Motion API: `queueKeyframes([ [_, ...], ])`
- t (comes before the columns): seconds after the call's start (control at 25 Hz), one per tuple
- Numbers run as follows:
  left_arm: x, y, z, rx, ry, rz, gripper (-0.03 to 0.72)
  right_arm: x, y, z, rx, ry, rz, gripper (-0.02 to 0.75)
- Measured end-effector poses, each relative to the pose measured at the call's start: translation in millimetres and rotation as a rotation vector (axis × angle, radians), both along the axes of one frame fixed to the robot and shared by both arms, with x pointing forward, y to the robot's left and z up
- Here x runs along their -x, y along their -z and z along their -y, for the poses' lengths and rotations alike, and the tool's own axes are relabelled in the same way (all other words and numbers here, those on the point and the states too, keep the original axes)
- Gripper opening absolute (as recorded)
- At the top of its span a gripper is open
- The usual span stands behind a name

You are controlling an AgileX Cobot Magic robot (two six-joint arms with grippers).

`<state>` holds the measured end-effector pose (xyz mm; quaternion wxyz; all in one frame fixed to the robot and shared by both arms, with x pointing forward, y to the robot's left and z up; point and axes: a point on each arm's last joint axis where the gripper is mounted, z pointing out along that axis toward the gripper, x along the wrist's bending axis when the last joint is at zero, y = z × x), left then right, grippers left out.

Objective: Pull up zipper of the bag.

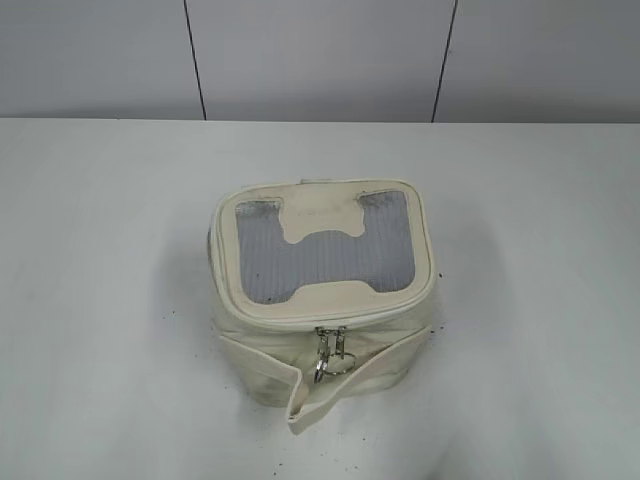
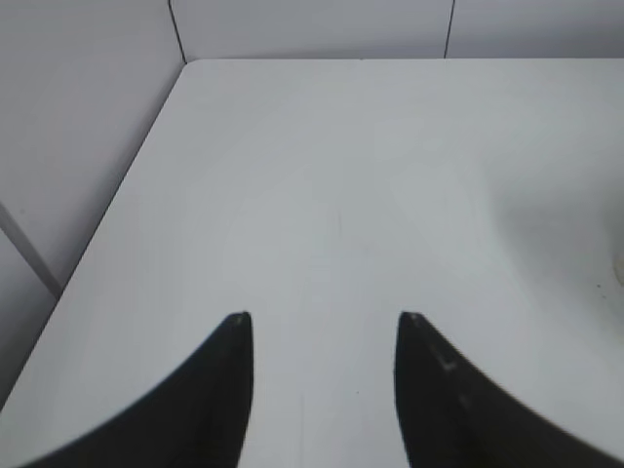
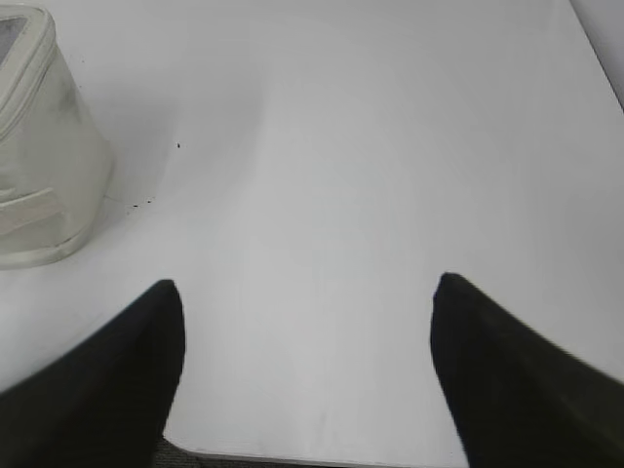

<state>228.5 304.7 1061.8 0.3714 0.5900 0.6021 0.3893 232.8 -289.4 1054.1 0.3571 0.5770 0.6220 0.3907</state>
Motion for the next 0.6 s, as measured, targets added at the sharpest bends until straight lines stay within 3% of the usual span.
queueKeyframes([
  [0.6,-0.2,0.0,-0.1,0.003,0.045,0.0,0.347,0.7,-0.1,0.1,0.0,-0.023,0.005,0.587],
])
